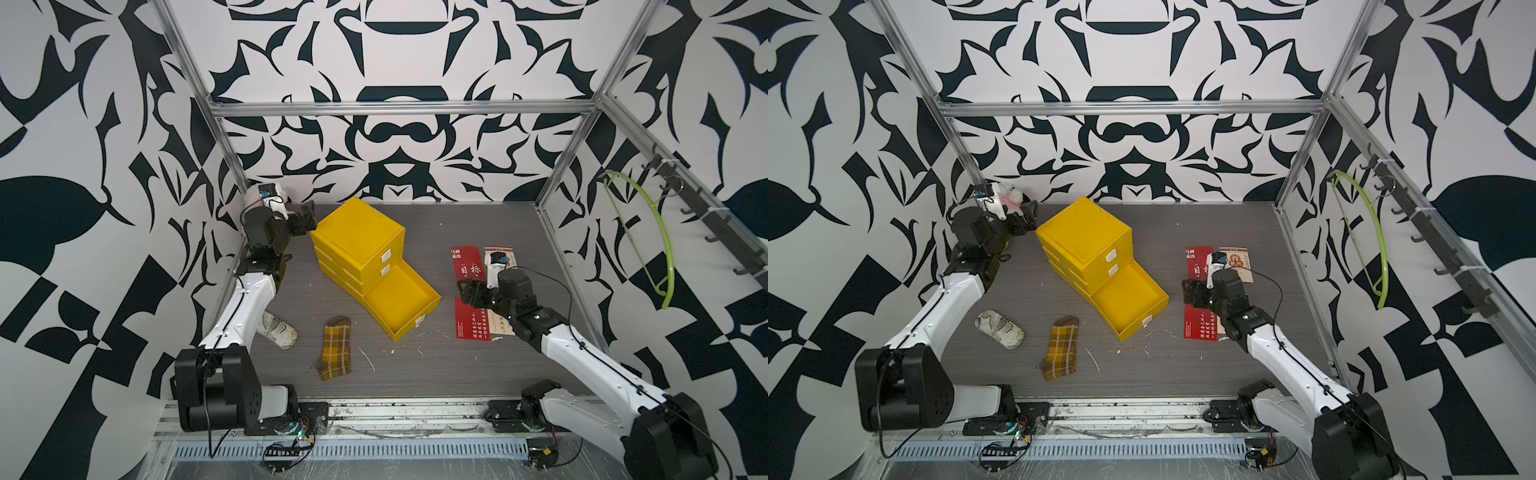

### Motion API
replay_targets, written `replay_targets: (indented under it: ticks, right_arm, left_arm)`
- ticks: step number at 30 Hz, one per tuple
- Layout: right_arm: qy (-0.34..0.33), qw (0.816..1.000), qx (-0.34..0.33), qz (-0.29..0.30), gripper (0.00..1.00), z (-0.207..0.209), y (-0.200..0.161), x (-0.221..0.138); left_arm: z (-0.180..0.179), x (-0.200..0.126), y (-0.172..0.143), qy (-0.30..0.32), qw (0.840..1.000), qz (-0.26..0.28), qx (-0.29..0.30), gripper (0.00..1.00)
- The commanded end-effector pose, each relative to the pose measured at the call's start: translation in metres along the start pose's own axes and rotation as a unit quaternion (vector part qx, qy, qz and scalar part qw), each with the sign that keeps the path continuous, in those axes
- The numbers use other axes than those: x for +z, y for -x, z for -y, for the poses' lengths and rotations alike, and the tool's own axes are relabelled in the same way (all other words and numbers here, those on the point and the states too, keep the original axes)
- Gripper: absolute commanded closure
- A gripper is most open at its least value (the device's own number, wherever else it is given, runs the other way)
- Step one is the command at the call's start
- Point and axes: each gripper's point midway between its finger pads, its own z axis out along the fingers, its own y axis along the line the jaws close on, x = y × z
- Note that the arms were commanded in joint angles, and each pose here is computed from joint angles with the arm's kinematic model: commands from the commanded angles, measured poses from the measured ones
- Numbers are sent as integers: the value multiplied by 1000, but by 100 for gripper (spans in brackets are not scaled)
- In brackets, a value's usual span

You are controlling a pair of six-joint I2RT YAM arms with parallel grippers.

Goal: Take the postcards out of the drawer
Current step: Close the drawer of the storage box.

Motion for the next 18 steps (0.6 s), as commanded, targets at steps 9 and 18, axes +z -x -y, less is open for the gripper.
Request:
replay_targets:
  ticks: [9, 18]
  right_arm:
    - [66, 997, 33, -22, 48, -45, -44, 21]
    - [97, 994, 9, -59, 60, -83, -68, 50]
  left_arm:
    - [36, 52, -79, -155, 964, -200, -86, 5]
    - [42, 46, -93, -174, 956, -217, -98, 9]
